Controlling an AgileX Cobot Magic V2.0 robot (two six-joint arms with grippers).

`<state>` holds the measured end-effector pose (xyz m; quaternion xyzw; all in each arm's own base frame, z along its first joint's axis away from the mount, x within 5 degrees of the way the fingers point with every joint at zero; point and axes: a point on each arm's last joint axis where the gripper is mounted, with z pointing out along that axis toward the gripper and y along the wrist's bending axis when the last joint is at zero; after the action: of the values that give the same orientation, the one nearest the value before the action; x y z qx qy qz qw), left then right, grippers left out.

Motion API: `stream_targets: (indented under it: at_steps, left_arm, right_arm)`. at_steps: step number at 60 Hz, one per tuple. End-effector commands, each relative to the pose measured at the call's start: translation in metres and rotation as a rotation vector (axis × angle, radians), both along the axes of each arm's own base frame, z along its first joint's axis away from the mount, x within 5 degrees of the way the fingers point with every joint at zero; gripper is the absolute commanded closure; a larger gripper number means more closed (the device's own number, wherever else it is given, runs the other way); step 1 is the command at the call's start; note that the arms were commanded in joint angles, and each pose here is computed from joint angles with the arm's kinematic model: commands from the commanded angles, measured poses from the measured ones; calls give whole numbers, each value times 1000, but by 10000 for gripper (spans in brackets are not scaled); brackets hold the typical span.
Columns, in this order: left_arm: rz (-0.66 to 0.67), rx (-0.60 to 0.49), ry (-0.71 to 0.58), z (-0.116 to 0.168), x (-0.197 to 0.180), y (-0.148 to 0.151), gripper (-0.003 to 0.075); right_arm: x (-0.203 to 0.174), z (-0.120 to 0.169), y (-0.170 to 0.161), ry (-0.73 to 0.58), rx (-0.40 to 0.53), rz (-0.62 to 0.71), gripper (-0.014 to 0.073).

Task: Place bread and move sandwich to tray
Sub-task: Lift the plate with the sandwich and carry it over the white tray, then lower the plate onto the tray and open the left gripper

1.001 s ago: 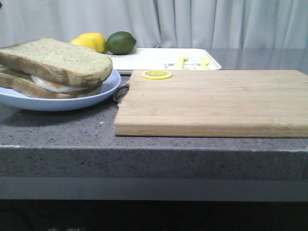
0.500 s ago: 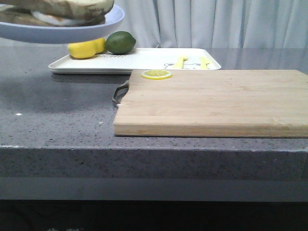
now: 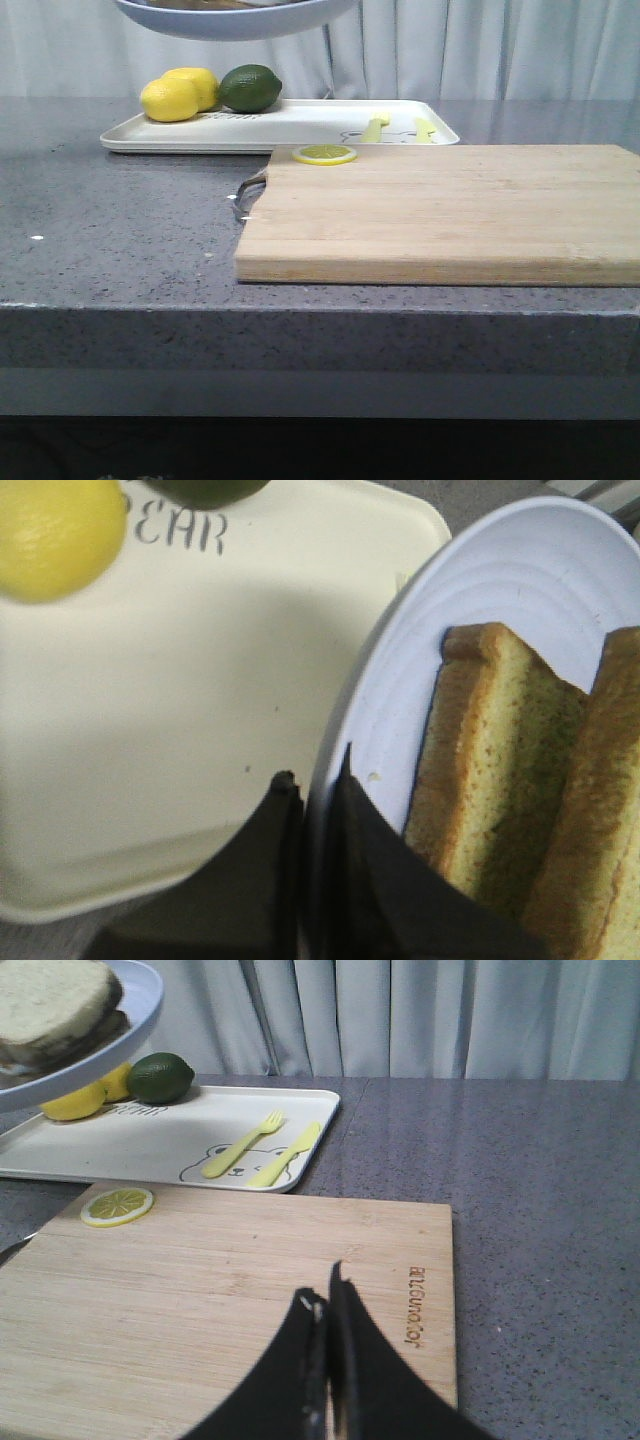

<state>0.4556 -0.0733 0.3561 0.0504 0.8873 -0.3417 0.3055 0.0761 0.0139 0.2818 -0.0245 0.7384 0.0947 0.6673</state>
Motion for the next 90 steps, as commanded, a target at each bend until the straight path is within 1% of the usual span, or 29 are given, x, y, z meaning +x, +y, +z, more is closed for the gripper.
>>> stream_targets:
  at_steps: [1, 11, 12, 17, 20, 24, 34, 41, 50, 59, 62, 65, 70, 75, 82, 88, 90]
  left_arm:
    - [12, -146, -110, 40, 6, -17, 739]
    - [15, -189, -121, 23, 38, -30, 738]
    - [16, -191, -113, 17, 42, -32, 738]
    - [15, -192, -110, 3, 53, -33, 738]
    - [11, -193, -85, -5, 56, -34, 738]
    - [27, -180, -80, -13, 61, -30, 738]
    - [37, -136, -71, -19, 63, -25, 738]
    - [53, -76, -78, -22, 65, -21, 738]
    - [64, -46, -85, -24, 66, -19, 737]
    - [75, -45, -106, -24, 68, -22, 733]
    - [76, -46, -115, -24, 68, -23, 715]
    - [76, -43, -120, -25, 69, -22, 680]
    - [73, -36, -134, -26, 71, -23, 603]
    - [73, -35, -123, -33, 73, -24, 516]
    - [69, -31, -97, -44, 76, -24, 416]
    - [57, -28, -83, -44, 75, -23, 328]
    - [54, -29, -90, -40, 74, -22, 306]
  right_arm:
    - [1, 16, -2, -102, 14, -20, 669]
    - [1, 16, -2, -102, 14, -20, 669]
    - [1, 16, -2, -102, 14, -20, 669]
    - [1, 16, -2, -102, 14, -20, 669]
    - [1, 16, -2, -102, 14, -20, 669]
    - [1, 16, -2, -102, 14, -20, 669]
    - [1, 16, -2, -102, 14, -20, 669]
    - [1, 16, -2, -102, 14, -20, 669]
    - [1, 16, -2, -102, 14, -20, 669]
    - [1, 16, -2, -102, 14, -20, 669]
    - [1, 16, -2, -102, 14, -20, 669]
    - [1, 16, -2, -102, 14, -20, 669]
    - [1, 16, -2, -102, 14, -20, 669]
    - [1, 16, -2, -102, 14, -20, 669]
    - [1, 16, -2, -102, 14, -20, 669]
    - [1, 16, -2, -102, 14, -20, 669]
    - [1, 16, -2, -102, 14, -20, 669]
